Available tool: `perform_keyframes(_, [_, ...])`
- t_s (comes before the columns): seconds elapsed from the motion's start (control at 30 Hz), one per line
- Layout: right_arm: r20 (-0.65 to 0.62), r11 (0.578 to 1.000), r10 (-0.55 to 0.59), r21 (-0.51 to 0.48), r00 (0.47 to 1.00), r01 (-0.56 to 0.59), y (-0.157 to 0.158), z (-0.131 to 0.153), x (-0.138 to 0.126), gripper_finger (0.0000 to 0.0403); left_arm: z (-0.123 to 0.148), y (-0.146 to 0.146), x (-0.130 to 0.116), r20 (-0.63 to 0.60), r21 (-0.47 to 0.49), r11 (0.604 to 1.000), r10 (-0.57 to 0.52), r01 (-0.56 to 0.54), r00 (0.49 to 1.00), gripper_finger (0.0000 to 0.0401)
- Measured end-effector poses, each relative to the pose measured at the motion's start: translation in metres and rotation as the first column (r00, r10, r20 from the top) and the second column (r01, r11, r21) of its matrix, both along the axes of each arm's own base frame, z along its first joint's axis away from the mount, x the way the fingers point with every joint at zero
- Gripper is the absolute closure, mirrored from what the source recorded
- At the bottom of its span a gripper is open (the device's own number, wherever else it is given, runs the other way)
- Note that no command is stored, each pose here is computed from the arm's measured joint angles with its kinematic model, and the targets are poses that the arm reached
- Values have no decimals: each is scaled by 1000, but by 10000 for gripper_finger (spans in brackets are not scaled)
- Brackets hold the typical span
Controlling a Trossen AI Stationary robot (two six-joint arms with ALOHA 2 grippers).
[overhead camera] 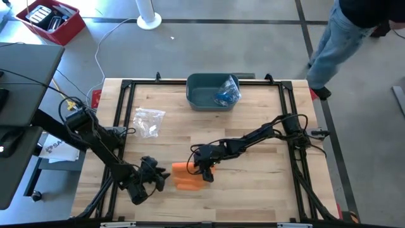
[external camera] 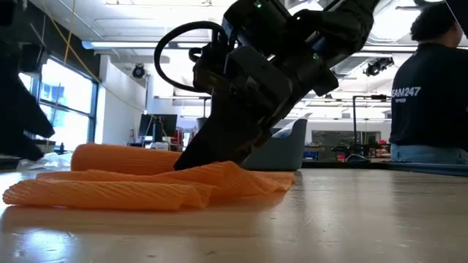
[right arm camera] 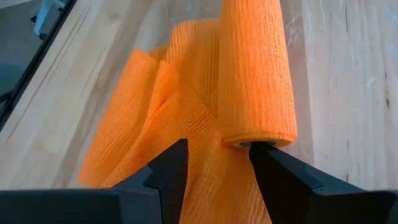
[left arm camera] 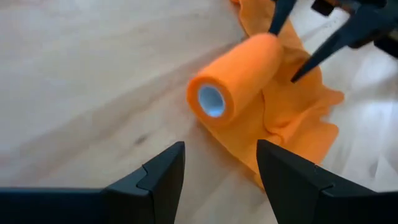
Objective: Roll bandage
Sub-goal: Roll the orange bandage
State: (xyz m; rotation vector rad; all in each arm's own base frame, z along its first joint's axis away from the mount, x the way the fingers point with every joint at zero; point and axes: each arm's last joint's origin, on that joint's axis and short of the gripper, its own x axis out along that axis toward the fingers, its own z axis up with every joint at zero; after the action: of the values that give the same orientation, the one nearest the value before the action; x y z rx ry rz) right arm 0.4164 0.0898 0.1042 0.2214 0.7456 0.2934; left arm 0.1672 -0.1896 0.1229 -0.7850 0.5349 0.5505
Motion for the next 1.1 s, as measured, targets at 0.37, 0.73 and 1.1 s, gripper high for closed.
perform_keyframes(0.37, [-15,1000,2,-3,1000,-2,1,-1,-1,231,9,6,-6,6,133,991,-35,34,999,208])
perform_keyframes(0.73, [-14,1000,1,-4,1000,-1,1,-1,-1,231,8,7,-6,21,160,987,-38,34,999,208])
perform_keyframes(1.1, [-13,1000,-7,-11,1000,7,0,-1,-1,231,-14,15,-4,69,83,995,-57,51,996,208])
